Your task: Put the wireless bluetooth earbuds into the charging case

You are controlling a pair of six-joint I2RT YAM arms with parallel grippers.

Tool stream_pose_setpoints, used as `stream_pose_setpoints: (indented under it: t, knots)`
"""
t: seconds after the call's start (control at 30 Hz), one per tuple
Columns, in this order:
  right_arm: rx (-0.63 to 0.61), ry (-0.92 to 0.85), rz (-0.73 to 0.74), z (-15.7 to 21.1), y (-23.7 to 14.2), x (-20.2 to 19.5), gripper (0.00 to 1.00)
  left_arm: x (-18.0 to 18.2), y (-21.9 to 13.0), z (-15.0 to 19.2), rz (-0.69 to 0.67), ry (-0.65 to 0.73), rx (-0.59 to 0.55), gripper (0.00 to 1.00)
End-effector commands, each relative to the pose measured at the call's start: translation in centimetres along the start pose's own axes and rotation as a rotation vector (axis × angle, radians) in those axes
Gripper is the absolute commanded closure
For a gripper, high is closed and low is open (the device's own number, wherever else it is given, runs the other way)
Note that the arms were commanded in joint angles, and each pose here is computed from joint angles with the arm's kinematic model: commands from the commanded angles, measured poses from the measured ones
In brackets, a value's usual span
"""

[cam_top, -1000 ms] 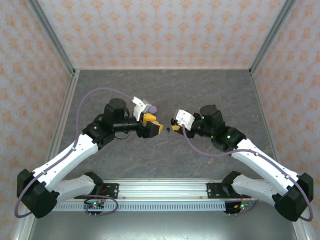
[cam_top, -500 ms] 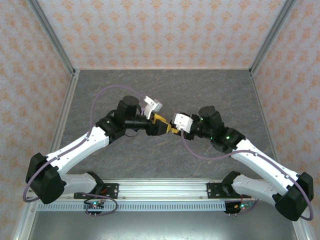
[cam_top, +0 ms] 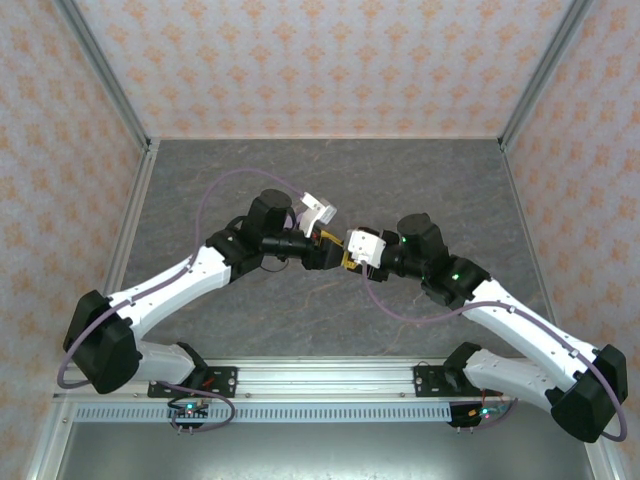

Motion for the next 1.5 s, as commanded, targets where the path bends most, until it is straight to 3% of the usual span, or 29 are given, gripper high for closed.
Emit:
stream_pose_setpoints:
  t: [0.0,0.5,0.77,0.9,1.0,1.3,1.47]
  knots:
    - [-0.058,-0.036,-0.022,-0.9,-0.4,0.5,0.56,-1.0,-0.1,-1.6,0.042,0.030,-0.042,0.56]
    - [-0.084,0.014,-0.006,-1.7,-0.8,0.2,0.53,-1.3,0.0,-1.4,0.064,0.036,-0.043,0.78]
    - [-0.079,0.097,0.022,-1.8,-1.6,-0.1,0.22,-1.3,-1.3,-1.8,-0.012,0.086,-0.081,0.80]
    - [-0.133,0.210,0.011,-2.3,-2.6,-0.1,0.07,-1.1,-2.3,-1.7,-0.081,0.141,-0.121,0.81]
    - [-0.221,0.363,0.007,-3.2,-3.5,-0.7,0.01,-1.1,-3.1,-1.6,-0.129,0.201,-0.164,0.81]
    - [-0.515,0.809,-0.110,-6.1,-5.2,-2.0,0.01,-1.1,-6.3,-1.0,-0.289,0.376,-0.344,0.81]
    - [-0.491,0.847,-0.190,-6.4,-4.1,-1.7,0.01,-1.5,-7.6,-0.6,-0.320,0.420,-0.404,0.81]
Point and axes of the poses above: each hand's point on the last joint's axis, 136 mm out from that joint toward the fingers, its own y axis out along the fingers, its own x axis along the line the jaws close on, z = x × y, the point moved 4 cm from there along -y, back along the fingers, and after that the axes turned 14 degrees about y, right-handed, at the moved point
